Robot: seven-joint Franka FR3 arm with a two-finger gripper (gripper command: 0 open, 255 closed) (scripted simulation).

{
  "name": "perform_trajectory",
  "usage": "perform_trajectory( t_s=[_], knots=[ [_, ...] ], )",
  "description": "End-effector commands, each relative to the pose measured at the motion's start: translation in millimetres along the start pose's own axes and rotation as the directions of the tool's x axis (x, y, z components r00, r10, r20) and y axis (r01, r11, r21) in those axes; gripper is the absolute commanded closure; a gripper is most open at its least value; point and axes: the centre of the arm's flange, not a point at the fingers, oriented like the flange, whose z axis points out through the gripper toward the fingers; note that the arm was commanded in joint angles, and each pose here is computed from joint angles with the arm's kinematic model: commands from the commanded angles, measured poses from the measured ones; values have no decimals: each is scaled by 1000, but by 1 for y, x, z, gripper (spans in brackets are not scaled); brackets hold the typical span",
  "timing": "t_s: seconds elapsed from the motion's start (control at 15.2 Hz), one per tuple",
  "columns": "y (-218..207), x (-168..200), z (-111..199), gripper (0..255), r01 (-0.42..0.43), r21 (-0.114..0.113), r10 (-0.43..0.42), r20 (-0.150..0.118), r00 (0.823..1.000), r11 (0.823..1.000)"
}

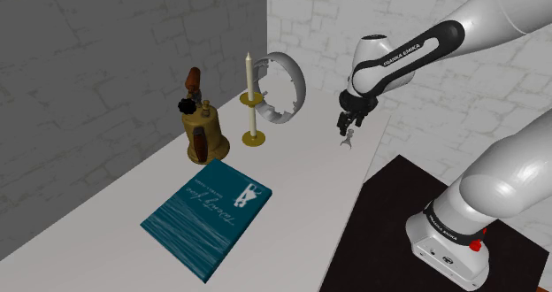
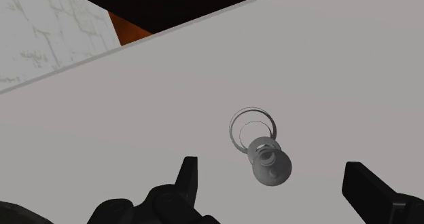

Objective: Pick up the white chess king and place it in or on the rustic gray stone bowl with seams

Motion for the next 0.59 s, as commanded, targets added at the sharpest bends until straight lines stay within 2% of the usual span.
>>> perform_trajectory(
  t_s=[0.0, 0.46, 0.53],
  knots=[
    [-1, 0, 8, 0, 0, 0, 0, -1, 1000, 1000],
    [-1, 0, 8, 0, 0, 0, 0, -1, 1000, 1000],
    [-1, 0, 8, 255, 0, 0, 0, -1, 1000, 1000]
  ],
)
